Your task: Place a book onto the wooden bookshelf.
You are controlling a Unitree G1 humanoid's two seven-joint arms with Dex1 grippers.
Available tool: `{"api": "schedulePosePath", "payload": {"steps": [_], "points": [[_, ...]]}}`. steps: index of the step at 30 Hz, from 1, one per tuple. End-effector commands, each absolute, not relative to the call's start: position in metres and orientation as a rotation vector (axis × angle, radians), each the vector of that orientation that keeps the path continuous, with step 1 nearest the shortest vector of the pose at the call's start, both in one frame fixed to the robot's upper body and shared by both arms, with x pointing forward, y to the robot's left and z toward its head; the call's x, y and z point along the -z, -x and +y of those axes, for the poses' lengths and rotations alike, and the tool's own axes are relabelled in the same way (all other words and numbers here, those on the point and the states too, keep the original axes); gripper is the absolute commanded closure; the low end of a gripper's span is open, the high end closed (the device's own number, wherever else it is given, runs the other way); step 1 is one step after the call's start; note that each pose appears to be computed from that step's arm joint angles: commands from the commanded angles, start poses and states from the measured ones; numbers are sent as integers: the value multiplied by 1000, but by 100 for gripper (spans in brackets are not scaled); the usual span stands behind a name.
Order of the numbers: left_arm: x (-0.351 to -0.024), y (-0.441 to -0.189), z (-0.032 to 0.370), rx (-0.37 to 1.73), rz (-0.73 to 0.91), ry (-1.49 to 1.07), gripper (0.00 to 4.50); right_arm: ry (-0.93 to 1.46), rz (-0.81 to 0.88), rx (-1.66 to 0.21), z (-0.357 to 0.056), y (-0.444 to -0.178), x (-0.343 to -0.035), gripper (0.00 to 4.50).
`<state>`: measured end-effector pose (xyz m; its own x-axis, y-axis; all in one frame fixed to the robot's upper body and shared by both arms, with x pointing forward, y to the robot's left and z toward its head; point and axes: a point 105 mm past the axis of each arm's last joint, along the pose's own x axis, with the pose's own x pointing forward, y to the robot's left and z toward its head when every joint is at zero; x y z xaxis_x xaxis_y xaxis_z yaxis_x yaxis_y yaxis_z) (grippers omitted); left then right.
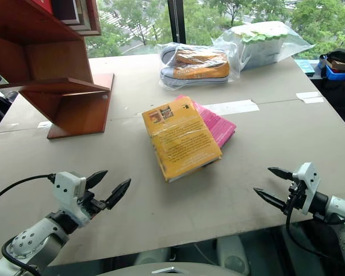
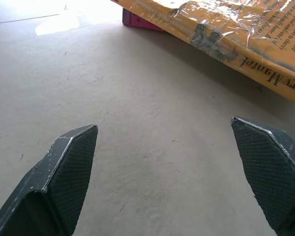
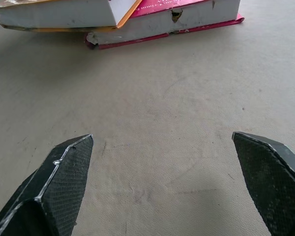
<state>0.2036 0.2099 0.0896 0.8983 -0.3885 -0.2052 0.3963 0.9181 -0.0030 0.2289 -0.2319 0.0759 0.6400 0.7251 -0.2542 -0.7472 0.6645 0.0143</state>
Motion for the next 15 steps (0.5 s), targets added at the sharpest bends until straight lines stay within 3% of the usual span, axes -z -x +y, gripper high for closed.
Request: {"api": "schedulePosePath", "payload": {"steps": [1,15], "points": [[-98,-210,209,441,162,-71,3,87,176,-820,-231,-229,-92,0],[-102,-220,201,560,142,-75,3,99,139,-793,-236,-224,-95,0]]}}
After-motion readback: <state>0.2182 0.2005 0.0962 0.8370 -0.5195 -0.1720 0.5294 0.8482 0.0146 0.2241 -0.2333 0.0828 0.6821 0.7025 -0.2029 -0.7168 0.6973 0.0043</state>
